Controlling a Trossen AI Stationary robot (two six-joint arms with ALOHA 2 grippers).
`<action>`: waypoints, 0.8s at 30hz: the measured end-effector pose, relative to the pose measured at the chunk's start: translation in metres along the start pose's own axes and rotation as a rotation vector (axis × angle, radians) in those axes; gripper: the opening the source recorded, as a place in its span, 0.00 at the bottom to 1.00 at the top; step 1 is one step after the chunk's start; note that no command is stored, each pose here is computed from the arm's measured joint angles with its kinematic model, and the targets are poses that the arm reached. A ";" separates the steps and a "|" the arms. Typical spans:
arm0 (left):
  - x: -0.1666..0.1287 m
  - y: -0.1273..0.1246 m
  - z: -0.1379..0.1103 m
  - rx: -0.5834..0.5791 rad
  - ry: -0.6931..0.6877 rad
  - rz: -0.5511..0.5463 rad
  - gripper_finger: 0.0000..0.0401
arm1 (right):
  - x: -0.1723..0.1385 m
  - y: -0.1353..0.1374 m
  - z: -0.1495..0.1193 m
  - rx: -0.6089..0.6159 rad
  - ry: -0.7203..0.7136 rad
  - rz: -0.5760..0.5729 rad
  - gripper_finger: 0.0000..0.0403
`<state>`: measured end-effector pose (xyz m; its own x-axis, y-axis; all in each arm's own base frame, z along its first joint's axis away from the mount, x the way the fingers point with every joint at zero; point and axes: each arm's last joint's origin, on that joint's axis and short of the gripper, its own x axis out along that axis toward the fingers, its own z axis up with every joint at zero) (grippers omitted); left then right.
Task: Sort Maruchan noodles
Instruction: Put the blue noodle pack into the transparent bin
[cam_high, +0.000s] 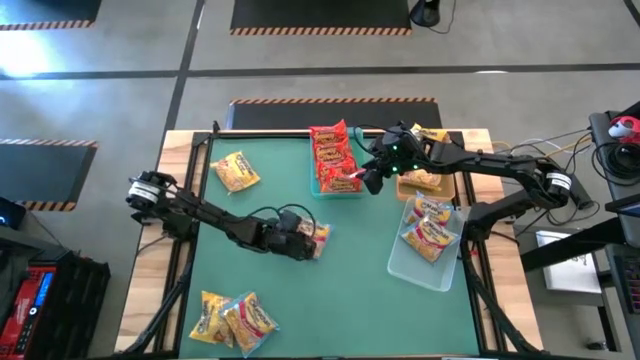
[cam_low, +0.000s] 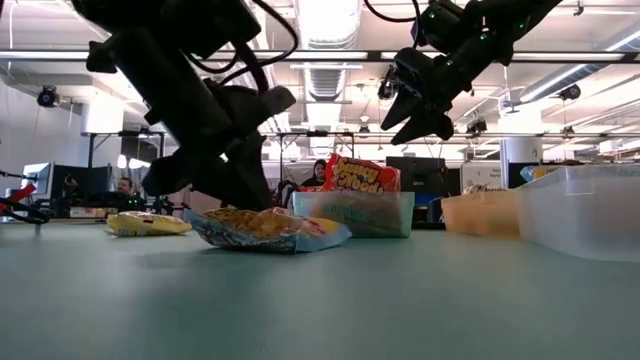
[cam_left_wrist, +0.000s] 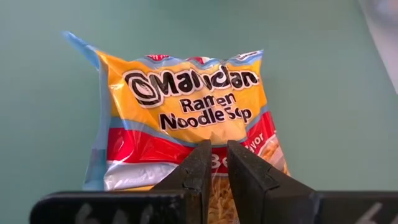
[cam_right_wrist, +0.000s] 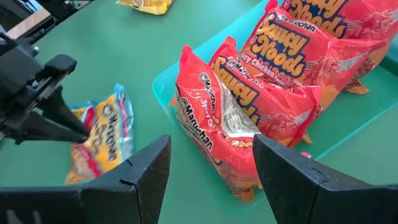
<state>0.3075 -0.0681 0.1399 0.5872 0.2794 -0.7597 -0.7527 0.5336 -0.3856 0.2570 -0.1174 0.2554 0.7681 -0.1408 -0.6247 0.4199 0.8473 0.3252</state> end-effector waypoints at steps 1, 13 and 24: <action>0.000 -0.002 0.000 0.037 0.020 -0.021 0.09 | 0.000 0.000 0.000 -0.001 0.001 0.000 0.53; -0.003 -0.024 -0.001 0.424 0.119 -0.373 0.09 | 0.000 0.000 0.000 -0.002 0.002 0.000 0.53; -0.014 -0.038 -0.010 0.324 0.156 -0.508 0.09 | 0.000 0.000 -0.001 -0.017 0.009 -0.002 0.53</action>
<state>0.3253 -0.1006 0.1597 0.7795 -0.1801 -0.6000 -0.2474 0.7913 -0.5591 0.2565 -0.1171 0.2547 0.7624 -0.1381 -0.6322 0.4132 0.8557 0.3115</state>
